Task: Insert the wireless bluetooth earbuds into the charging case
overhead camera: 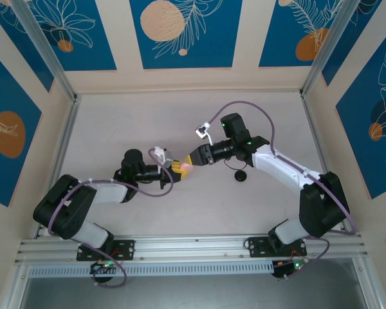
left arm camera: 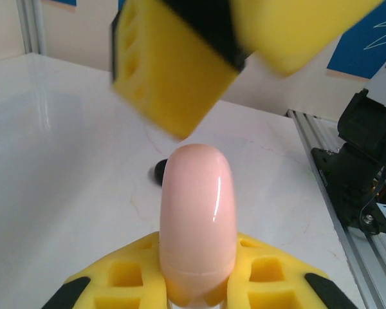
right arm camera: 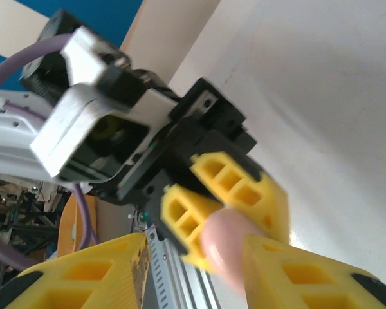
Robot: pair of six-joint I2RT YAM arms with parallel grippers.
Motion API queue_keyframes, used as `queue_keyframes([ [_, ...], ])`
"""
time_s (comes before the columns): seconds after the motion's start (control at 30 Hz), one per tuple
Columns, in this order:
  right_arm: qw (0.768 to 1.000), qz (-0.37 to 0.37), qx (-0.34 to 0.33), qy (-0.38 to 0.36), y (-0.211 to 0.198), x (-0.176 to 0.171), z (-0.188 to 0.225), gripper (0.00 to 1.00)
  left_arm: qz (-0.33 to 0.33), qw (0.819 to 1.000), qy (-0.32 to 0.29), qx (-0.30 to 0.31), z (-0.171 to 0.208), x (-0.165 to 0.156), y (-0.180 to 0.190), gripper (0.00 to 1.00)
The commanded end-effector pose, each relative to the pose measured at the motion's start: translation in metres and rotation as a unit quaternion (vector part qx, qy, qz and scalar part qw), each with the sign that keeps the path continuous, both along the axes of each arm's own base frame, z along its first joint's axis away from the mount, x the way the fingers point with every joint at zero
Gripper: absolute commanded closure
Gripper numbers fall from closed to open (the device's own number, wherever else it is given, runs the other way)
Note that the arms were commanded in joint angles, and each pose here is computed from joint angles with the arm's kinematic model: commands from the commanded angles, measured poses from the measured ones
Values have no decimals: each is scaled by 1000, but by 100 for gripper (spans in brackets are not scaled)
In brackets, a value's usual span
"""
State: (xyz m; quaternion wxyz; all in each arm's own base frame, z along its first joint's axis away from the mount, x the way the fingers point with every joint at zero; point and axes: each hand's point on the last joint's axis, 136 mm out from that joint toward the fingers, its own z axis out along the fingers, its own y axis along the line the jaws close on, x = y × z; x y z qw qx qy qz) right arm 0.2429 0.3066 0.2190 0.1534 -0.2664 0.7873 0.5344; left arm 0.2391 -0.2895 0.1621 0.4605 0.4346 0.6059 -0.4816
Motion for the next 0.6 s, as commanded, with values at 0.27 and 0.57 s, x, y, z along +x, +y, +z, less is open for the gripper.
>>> queue_keyframes([
  [0.27,990,-132,-45,36,-47,28,-19,57,21,995,99,6,-4,11,-10,89],
  [0.57,952,-266,-95,117,-107,50,-49,56,75,945,317,-15,-22,26,-42,99],
])
